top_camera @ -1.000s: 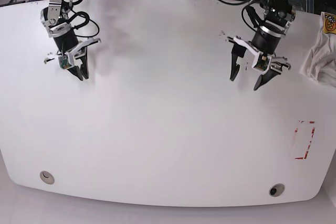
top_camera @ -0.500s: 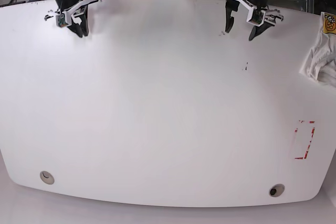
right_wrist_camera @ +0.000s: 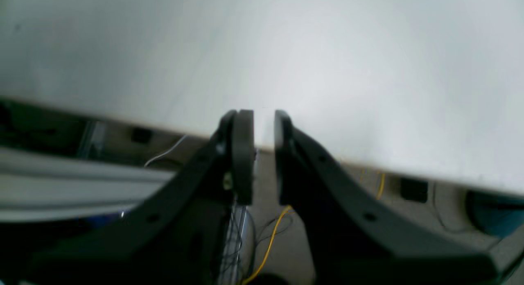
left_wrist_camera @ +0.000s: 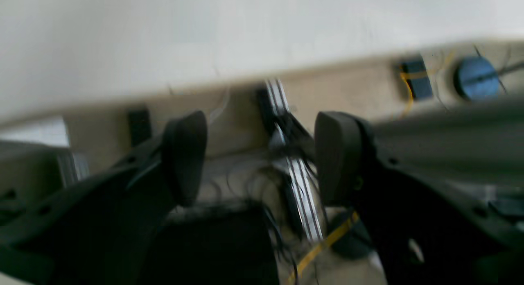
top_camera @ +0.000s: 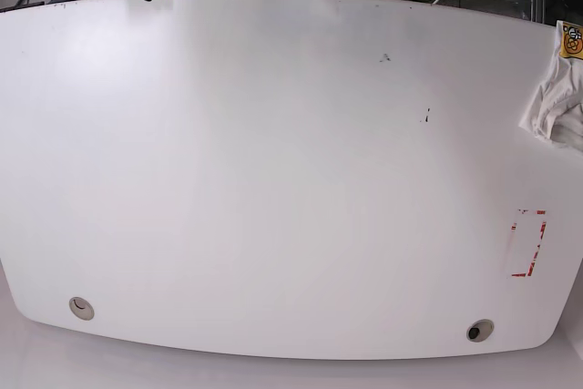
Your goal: Layout the t-shirt on the table in an organized manner, then fold the t-shirt properly
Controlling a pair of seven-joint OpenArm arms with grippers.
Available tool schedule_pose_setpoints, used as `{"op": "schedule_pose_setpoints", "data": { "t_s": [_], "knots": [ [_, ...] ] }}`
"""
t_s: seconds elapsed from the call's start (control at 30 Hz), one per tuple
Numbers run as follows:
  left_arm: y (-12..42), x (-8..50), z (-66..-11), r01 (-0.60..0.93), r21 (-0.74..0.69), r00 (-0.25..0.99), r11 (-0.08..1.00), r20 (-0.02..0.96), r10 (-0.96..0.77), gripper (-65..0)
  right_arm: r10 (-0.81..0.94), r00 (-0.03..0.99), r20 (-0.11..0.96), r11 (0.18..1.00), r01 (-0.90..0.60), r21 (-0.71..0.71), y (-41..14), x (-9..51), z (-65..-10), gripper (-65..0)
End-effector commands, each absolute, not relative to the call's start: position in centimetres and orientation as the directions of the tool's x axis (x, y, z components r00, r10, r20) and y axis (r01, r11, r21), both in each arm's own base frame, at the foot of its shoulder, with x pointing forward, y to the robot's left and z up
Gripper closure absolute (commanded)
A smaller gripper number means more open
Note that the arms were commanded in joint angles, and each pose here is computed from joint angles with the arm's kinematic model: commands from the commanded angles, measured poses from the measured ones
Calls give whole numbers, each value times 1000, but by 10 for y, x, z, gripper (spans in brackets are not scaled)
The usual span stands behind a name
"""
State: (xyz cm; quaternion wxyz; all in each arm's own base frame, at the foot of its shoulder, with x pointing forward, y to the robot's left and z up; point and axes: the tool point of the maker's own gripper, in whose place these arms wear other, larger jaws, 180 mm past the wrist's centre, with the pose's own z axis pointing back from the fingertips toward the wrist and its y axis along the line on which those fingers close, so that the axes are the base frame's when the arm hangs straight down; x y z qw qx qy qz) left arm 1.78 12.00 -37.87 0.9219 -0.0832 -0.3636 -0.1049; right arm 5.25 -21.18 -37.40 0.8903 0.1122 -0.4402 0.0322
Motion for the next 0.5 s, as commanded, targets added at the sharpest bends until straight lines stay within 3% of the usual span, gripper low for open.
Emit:
{"op": "schedule_pose_setpoints", "data": {
  "t_s": [0.0, 0.47],
  "knots": [
    [117, -2, -372, 235, -105, 740, 966, 664, -108, -383, -40, 654, 756, 973, -146, 179, -213, 25, -367, -81],
    [123, -54, -419, 187, -144, 849, 972, 521, -87, -383, -117, 821, 559, 962, -46, 269, -214, -56, -425, -81]
  ]
}}
